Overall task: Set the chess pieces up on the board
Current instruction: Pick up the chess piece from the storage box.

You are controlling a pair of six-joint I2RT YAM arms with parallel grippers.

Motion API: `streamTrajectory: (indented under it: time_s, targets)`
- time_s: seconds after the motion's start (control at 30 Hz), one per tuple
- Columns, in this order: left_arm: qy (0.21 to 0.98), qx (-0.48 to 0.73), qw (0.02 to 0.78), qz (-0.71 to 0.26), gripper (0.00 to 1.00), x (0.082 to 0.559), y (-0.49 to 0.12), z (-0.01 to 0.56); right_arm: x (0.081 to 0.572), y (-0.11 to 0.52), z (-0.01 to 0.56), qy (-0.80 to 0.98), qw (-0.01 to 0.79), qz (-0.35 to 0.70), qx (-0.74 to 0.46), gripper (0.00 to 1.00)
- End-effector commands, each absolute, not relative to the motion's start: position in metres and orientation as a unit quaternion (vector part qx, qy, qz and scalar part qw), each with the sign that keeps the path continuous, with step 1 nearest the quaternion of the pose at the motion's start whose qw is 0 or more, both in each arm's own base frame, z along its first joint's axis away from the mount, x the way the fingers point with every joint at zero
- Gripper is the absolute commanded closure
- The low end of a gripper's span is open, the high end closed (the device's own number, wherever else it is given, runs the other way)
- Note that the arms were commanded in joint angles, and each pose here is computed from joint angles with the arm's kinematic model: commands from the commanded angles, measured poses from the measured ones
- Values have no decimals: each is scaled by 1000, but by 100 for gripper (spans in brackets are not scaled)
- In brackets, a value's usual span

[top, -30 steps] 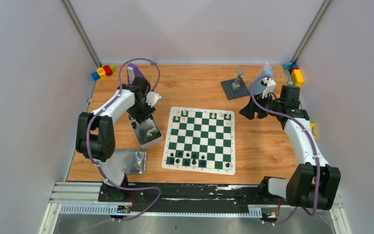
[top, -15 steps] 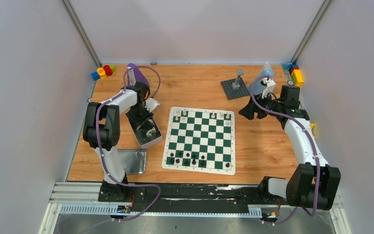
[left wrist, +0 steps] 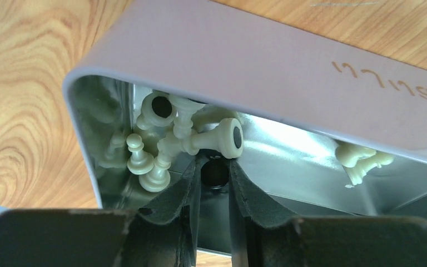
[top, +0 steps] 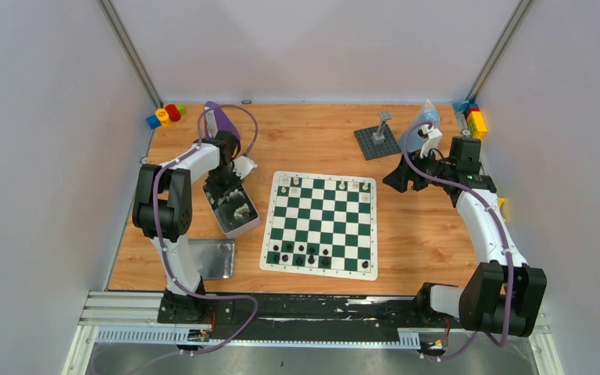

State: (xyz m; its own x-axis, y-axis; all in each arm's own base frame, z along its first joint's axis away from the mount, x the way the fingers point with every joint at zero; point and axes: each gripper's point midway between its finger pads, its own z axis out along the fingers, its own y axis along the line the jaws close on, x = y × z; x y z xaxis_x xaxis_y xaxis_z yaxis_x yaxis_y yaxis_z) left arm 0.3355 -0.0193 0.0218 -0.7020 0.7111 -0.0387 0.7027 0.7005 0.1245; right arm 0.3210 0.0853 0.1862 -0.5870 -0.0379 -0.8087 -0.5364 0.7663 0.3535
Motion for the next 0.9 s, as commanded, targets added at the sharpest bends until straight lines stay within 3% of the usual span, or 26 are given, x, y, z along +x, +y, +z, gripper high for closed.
streamTrajectory:
  time_s: [0.0,0.37,0.63,0.87]
  targets:
    - [924,370,89,27,74,342,-32,53,323,87,205,827,440,299,-181,34]
    - [912,357,163,-115,79,323,-85,114,324,88,203,829,435,302,-180,34]
    - [869,325,218,-302,79,321,-164,175,311,105,210,803,430,353,-212,33]
    - [833,203,210,-470,81,351,-231,224,303,154,228,757,439,396,-277,34]
